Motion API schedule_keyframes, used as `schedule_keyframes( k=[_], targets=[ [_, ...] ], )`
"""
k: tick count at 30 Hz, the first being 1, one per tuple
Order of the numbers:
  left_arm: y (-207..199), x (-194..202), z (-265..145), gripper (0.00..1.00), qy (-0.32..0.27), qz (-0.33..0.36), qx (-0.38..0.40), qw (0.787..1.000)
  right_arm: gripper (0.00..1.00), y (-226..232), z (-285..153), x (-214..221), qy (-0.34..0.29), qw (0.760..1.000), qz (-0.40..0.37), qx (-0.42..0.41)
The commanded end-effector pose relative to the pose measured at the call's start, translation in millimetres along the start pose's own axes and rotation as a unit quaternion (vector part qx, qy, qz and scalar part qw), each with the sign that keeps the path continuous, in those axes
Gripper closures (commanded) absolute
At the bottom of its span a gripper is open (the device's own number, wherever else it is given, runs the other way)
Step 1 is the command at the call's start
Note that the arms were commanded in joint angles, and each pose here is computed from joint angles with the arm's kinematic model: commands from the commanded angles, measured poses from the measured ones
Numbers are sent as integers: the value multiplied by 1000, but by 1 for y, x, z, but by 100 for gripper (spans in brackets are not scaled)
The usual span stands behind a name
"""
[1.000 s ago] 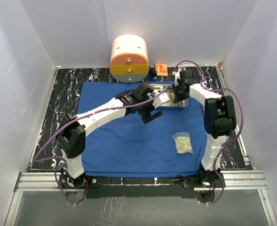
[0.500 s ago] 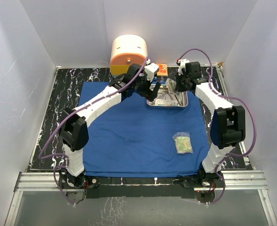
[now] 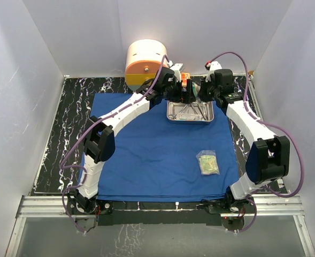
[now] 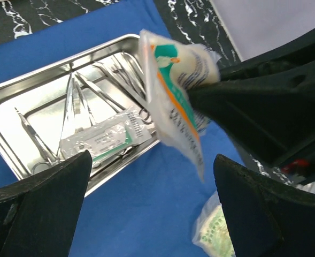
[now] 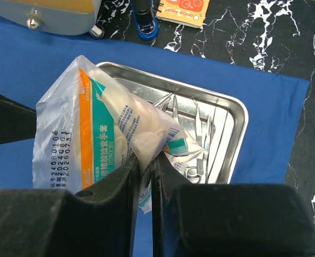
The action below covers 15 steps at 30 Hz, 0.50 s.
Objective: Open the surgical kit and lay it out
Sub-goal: Place the medical item in the surgical kit.
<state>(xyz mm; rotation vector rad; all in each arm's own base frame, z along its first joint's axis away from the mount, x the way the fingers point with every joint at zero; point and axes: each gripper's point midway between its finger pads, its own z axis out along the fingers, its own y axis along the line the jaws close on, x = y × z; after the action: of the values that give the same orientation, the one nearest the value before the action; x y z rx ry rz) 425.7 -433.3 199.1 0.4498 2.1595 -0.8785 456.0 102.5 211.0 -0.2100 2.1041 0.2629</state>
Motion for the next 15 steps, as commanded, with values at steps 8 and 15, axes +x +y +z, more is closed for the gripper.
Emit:
schedule_keyframes(
  k=[8,15],
  targets=[
    [-20,-26,-3,14,-23,-38,40,998,88,16,-18,-16,-42,999,9,-18],
    [-18,-25,11,37,-17,-39,64,997,88,27,-22,-10,-31,999,14,-38]
  ],
)
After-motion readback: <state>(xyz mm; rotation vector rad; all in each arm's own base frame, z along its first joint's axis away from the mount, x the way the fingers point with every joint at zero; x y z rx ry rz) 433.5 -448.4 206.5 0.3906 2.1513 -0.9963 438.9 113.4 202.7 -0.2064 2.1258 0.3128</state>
